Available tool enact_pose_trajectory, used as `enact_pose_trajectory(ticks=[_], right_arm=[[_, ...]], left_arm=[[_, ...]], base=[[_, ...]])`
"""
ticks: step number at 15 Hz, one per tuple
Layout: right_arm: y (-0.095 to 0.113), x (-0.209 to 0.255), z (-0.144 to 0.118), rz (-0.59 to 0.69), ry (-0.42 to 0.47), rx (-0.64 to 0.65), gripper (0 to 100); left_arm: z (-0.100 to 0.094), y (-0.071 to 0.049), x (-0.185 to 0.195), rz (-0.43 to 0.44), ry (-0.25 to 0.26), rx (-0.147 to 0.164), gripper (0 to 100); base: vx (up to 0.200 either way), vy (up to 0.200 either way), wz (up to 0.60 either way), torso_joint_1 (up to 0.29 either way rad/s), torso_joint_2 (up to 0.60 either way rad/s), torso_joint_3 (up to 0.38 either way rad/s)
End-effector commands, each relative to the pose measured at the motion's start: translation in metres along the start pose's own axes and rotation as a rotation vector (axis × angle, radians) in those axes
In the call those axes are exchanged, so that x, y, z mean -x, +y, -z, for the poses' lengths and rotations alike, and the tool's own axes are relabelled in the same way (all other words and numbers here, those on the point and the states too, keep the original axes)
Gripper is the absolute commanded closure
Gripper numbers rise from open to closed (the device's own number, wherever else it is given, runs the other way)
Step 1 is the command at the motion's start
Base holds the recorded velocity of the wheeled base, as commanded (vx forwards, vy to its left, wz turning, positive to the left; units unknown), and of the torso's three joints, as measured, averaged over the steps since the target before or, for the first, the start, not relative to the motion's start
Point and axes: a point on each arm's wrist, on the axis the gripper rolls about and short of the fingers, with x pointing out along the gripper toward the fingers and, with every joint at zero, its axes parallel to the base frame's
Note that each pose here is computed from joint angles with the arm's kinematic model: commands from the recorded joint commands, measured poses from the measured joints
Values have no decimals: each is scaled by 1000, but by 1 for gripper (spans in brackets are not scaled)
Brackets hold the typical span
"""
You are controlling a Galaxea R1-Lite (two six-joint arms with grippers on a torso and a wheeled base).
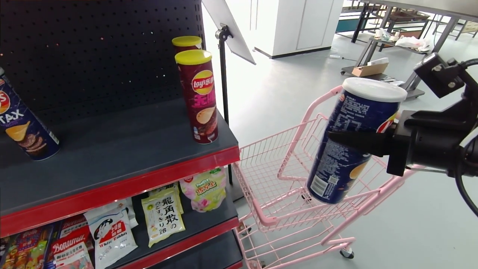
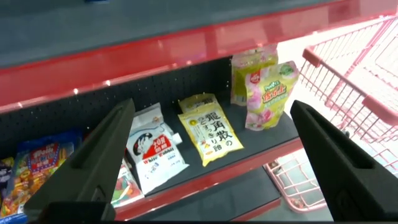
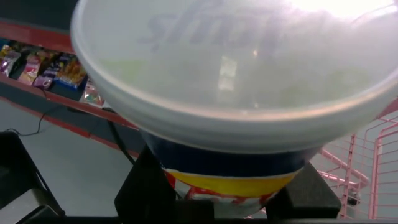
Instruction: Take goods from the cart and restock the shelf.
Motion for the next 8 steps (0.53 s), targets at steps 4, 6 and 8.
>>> enact_pose_trajectory(ticks=[4, 6, 8], right_arm=[[0, 0, 1, 4, 7, -1, 100], [0, 0, 3, 7, 13, -3, 100], [0, 0, 6, 23, 21, -5, 100]], left_arm=[[0, 0, 0, 0, -1, 0, 0], [0, 0, 0, 0, 1, 0, 0], [0, 0, 0, 0, 1, 0, 0]], base=[[0, 0, 0, 186, -460, -282], [0, 0, 0, 56, -159, -85], [0, 0, 0, 0, 0, 0]])
